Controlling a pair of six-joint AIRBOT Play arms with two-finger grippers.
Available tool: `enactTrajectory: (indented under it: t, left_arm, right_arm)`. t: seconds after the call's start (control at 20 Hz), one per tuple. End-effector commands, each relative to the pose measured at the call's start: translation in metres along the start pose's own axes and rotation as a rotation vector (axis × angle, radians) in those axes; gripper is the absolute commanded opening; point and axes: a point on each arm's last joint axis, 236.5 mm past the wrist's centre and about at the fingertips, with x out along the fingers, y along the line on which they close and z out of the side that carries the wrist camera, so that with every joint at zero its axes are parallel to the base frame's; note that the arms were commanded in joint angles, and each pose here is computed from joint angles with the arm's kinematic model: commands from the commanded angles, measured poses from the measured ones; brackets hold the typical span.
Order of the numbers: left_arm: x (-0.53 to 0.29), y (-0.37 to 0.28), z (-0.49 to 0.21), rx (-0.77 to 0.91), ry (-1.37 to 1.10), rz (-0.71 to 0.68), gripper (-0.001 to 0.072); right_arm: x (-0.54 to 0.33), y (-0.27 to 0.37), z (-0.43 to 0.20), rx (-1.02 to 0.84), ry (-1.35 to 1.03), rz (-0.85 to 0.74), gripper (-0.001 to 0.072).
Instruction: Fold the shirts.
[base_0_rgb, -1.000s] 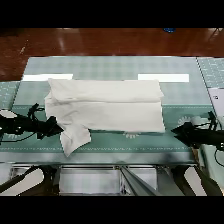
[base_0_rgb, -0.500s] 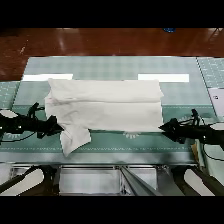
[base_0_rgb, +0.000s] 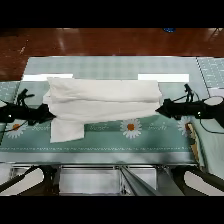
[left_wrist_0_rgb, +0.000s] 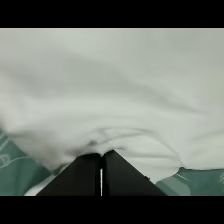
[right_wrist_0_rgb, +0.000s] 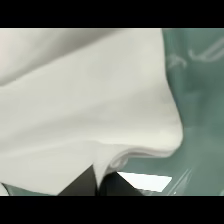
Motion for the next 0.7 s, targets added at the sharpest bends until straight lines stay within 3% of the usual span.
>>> enactTrajectory:
  t: [0.0, 0.35, 0.65]
  left_arm:
    - [-0.038, -0.035, 0.06, 0.043, -0.142, -0.038, 0.0029]
    - [-0.021, -0.105, 0.157, 0.133, -0.102, -0.083, 0.0029]
    - [0.032, -0.103, 0.177, 0.099, 0.109, -0.087, 0.0032]
  right_arm:
    - [-0.017, 0.029, 0.048, -0.092, -0.047, -0.01, 0.002]
    - [0.007, 0.04, 0.126, -0.09, -0.064, 0.019, 0.002]
    - [0.035, 0.025, 0.155, -0.055, -0.07, 0.017, 0.0036]
